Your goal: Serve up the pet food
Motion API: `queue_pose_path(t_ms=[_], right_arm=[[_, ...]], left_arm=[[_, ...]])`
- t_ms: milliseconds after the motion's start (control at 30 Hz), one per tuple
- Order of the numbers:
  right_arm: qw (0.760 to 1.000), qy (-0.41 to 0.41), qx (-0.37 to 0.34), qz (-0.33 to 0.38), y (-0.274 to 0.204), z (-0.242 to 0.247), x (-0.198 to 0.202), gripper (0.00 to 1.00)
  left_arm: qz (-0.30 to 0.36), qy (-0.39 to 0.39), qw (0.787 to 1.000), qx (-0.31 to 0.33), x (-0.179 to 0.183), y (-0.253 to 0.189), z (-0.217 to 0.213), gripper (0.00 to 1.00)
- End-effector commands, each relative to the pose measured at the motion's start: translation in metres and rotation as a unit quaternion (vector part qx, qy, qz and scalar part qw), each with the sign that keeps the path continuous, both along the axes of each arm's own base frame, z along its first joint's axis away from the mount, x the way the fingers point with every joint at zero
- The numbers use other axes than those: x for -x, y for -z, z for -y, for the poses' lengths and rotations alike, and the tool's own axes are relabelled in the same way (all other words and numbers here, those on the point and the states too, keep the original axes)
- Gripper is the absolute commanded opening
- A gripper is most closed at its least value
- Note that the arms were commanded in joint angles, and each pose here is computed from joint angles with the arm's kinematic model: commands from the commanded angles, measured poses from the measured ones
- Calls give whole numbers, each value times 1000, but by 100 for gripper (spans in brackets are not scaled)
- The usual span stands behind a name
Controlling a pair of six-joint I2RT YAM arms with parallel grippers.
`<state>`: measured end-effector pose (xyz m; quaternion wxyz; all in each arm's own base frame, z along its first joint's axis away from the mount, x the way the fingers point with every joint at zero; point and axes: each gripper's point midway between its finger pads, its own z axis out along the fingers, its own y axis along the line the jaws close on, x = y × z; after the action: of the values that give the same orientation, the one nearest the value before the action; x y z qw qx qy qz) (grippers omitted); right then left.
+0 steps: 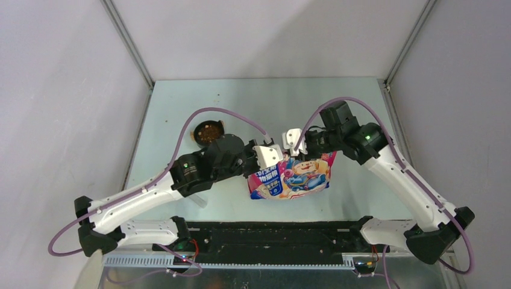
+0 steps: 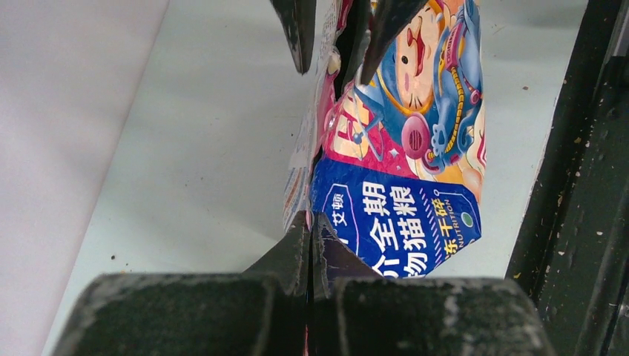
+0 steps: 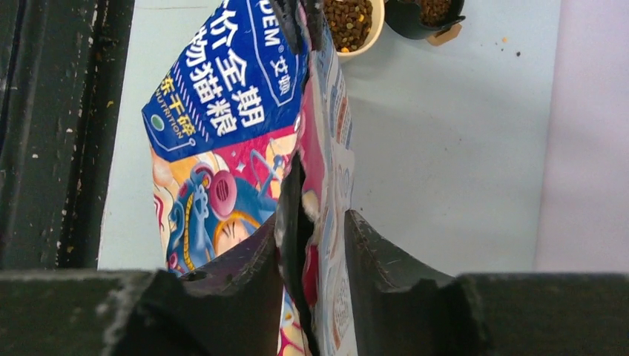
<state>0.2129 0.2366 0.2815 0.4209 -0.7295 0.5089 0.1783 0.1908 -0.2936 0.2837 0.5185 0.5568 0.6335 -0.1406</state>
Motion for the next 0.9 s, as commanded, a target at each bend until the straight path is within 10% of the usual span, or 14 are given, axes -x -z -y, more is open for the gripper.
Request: queue_pose_path(t_ms=[0, 67, 233, 367, 467, 767, 833, 867], right_arm=[[1000, 2, -16, 4, -1, -15, -9, 18], [1000, 2, -21, 5, -3, -17, -10, 0], [999, -3, -34, 7, -11, -17, -4, 0], [999, 3, -47, 4, -19, -15, 0, 0], [998, 6, -63, 4, -26, -17, 0, 0], [993, 18, -116, 3, -47, -17, 0, 0], [992, 15, -129, 1, -53, -15, 2, 0], [991, 11, -134, -3, -55, -14, 4, 0]], left_arm=[[42, 4, 997, 64, 2, -44, -4, 0], [42, 5, 997, 63, 2, -44, -5, 0], [44, -4, 997, 59, -1, -39, -5, 4], [36, 5, 998, 50, -2, -33, 4, 62], [29, 21, 998, 50, -2, -33, 16, 74], [15, 65, 996, 52, -4, -21, 49, 55], [4, 79, 995, 61, 0, -20, 55, 43], [0, 82, 994, 75, -1, -22, 59, 21]])
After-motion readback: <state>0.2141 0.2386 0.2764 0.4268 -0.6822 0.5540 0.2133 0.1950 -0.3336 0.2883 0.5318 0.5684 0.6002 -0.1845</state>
